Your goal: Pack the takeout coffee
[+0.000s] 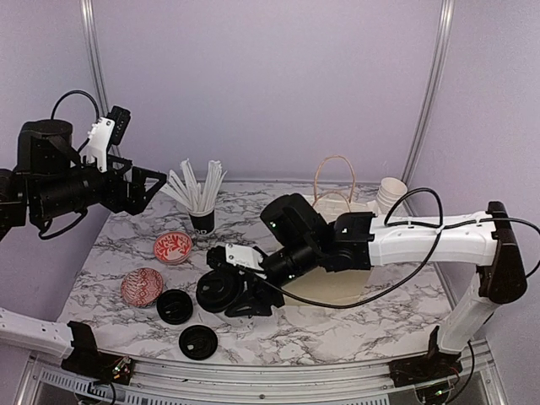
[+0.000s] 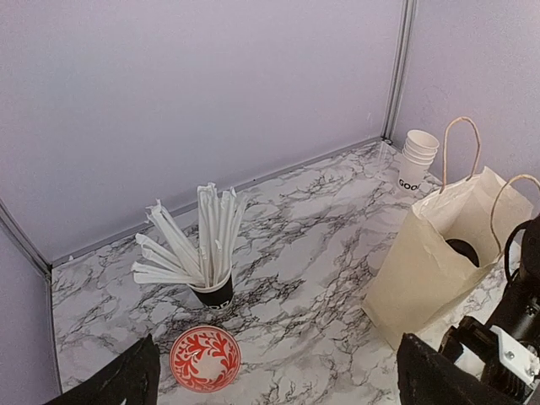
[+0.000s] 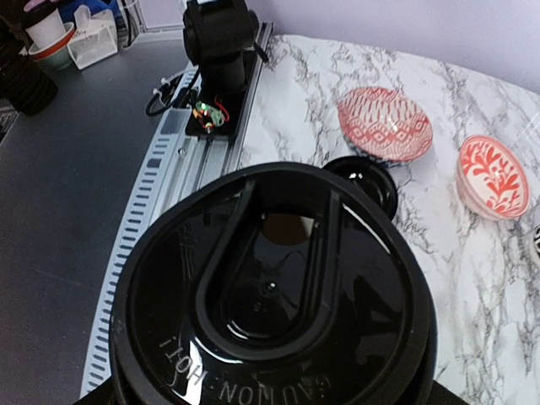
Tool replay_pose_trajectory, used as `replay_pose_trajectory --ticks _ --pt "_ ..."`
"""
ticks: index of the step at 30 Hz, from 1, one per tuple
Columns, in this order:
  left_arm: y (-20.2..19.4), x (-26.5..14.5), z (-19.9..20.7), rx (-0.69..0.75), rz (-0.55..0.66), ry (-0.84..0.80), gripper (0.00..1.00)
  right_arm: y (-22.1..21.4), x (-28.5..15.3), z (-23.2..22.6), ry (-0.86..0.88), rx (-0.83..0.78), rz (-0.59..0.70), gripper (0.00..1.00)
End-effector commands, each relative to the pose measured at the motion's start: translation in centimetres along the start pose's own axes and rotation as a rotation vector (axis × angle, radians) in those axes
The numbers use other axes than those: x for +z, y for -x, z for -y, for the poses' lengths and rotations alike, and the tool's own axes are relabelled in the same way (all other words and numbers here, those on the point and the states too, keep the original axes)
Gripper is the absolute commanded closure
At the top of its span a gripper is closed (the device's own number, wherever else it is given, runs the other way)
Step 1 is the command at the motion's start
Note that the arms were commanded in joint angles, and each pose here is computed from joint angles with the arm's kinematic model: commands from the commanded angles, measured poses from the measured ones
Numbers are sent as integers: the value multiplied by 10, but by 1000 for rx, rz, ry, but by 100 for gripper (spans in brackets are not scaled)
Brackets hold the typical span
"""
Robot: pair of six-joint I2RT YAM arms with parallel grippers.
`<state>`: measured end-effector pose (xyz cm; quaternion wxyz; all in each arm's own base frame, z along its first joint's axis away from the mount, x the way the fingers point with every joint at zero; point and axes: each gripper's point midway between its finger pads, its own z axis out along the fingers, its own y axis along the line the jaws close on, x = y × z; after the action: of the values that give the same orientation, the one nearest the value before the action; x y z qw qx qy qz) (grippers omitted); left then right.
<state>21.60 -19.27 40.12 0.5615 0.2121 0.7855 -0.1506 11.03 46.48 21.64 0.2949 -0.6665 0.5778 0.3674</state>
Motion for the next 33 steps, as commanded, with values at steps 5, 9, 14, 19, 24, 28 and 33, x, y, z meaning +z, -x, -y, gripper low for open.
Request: replay_pose_trajectory --ticks 5,9,14,19,24,28,33 --pt "-26 18 12 54 -89 -33 1 -50 30 9 -44 -55 -2 46" --pt "-37 24 16 67 -119 -42 1 -65 38 17 -51 -43 2 46" --pt "-52 31 22 80 -161 -64 1 -76 47 27 -49 -20 22 44" --pt "-57 31 28 80 -175 -102 1 -87 53 29 -45 -10 2 36" --pt "-77 33 44 91 -253 -187 1 -93 52 29 -47 2 -24 25" --pt "-104 33 64 94 -388 -291 3 -81 37 26 -49 -24 -35 17" --pt "-136 25 85 126 -540 -398 5 -71 20 25 -70 -47 -65 11"
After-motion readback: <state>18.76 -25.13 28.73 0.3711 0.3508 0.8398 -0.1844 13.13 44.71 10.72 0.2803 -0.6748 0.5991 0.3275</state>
